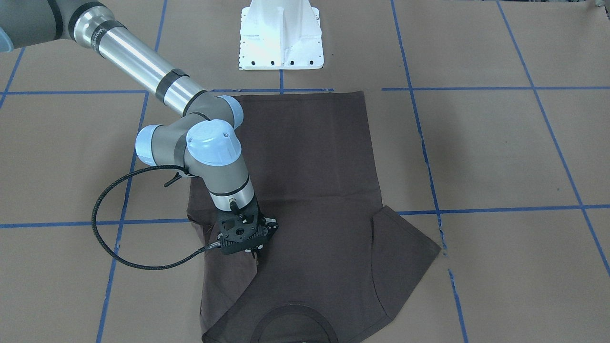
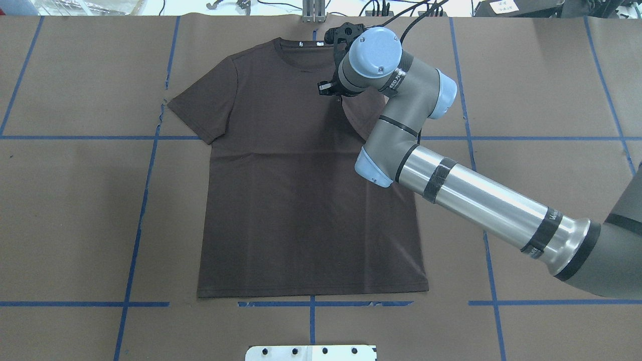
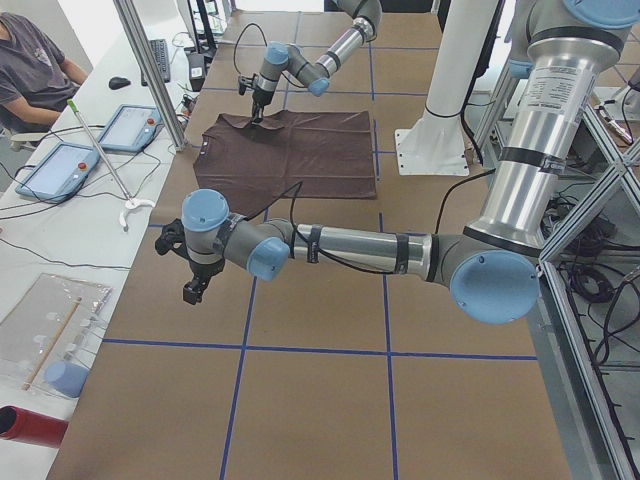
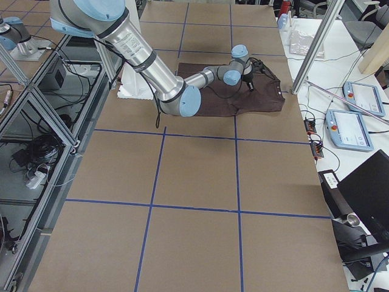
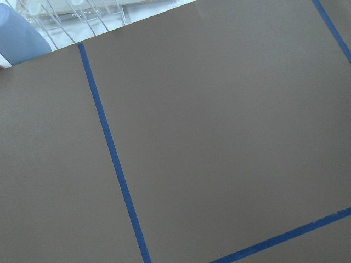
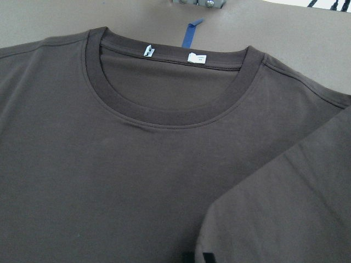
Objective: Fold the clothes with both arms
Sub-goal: 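Fold the sleeve nearest the right gripper inward onto the shirt body, then move the left gripper to the sleeve nearest it while the right gripper withdraws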
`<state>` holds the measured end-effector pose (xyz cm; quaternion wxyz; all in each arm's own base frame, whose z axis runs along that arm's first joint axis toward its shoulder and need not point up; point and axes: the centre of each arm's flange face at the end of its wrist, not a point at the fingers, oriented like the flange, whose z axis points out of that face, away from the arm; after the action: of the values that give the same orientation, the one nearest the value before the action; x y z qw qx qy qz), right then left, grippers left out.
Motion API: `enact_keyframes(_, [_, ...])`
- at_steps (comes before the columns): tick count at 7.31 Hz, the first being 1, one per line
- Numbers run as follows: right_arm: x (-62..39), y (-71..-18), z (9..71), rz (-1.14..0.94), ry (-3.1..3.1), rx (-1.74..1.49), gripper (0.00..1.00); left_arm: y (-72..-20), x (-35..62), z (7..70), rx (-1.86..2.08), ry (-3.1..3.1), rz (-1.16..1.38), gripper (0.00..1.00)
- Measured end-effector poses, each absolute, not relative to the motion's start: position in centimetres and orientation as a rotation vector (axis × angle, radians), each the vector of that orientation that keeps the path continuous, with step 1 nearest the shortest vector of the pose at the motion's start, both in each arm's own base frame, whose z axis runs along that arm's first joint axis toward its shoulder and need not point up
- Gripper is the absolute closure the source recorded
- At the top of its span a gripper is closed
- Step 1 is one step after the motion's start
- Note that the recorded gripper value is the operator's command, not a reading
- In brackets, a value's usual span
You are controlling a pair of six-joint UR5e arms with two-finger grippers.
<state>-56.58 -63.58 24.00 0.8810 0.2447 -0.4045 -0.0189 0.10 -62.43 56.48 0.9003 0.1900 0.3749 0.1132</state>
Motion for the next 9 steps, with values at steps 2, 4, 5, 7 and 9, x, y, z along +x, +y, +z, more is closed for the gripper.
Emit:
enact_keyframes(2, [-56.7,-63.5,23.9,-0.021,-0.851,0.485,0.0,-63.4,1.6,56.0,0.4,0.781,0.239,0.0])
enact_keyframes(4, [-53.9,-64.5,23.7,-0.016,-0.86,0.357,0.0,-66.5,8.3,52.2,0.415,0.773,0.163,0.0])
enact_keyframes(5, [-50.9,-64.8,24.2,-0.012,-0.862,0.268,0.0,-67.4,13.5,49.6,0.413,0.785,0.087,0.0])
enact_keyframes(7, [-43.7,-65.4,26.9,0.009,-0.841,0.131,0.0,-66.7,22.4,45.8,0.399,0.855,-0.081,0.0])
enact_keyframes(9, [-36.9,-66.9,30.3,-0.026,-0.852,0.059,0.0,-64.6,30.3,44.4,0.398,0.867,-0.213,0.0])
